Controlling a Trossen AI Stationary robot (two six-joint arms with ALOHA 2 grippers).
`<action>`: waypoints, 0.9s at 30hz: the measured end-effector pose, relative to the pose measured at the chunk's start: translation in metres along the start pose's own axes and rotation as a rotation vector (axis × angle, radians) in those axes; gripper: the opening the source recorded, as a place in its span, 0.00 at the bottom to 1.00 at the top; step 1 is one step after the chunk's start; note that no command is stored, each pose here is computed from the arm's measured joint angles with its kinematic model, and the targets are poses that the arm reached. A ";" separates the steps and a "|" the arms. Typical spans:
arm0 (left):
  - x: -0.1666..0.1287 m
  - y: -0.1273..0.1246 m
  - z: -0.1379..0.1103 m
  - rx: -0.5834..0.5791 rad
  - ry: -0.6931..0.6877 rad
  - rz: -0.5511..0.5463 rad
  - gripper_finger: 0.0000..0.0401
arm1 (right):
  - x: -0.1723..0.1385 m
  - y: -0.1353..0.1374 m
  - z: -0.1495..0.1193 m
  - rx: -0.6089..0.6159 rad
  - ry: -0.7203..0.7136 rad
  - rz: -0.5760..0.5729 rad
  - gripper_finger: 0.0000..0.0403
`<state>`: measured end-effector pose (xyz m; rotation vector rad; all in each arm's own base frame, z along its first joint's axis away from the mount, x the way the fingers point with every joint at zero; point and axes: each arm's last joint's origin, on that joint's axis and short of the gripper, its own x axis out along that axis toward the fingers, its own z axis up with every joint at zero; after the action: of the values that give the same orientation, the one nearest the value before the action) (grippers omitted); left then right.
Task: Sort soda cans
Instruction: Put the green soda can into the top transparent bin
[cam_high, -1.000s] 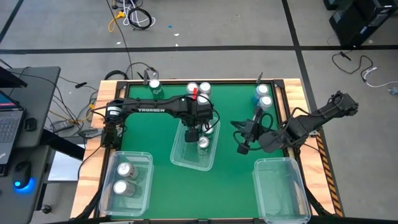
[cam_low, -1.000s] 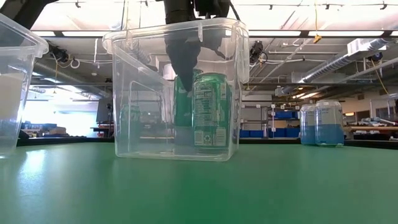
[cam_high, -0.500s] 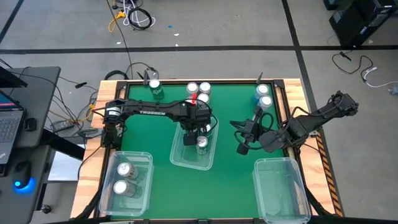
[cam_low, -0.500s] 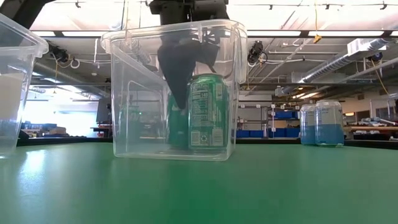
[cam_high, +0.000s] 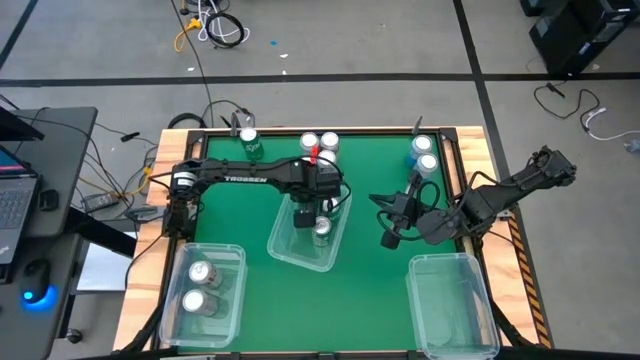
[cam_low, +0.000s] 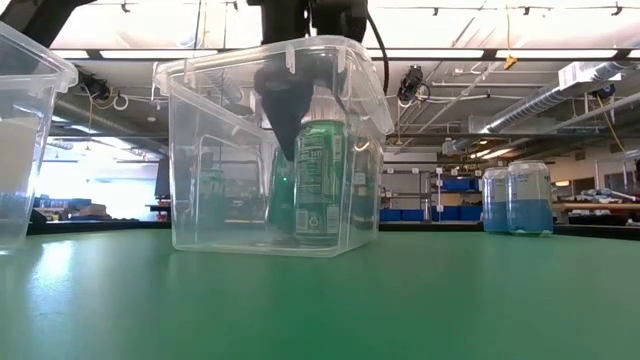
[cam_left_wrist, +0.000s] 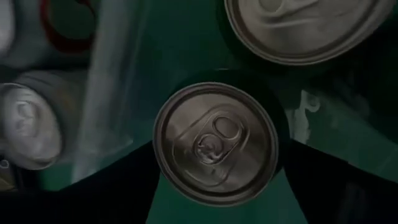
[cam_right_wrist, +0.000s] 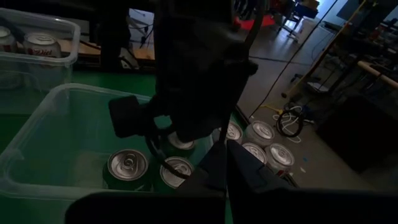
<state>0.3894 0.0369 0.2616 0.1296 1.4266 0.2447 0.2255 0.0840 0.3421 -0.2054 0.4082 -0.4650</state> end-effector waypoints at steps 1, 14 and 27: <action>-0.004 0.001 0.001 0.001 -0.003 0.001 0.78 | 0.000 0.000 0.000 0.000 0.000 0.000 0.00; 0.000 0.000 0.000 -0.002 -0.004 -0.002 0.80 | 0.000 0.000 0.000 -0.001 0.002 0.011 0.00; 0.004 -0.004 -0.002 0.021 0.019 0.084 0.84 | 0.000 0.000 0.000 -0.004 0.002 0.011 0.00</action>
<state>0.3877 0.0337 0.2569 0.2054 1.4450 0.3010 0.2256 0.0842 0.3419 -0.2068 0.4122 -0.4534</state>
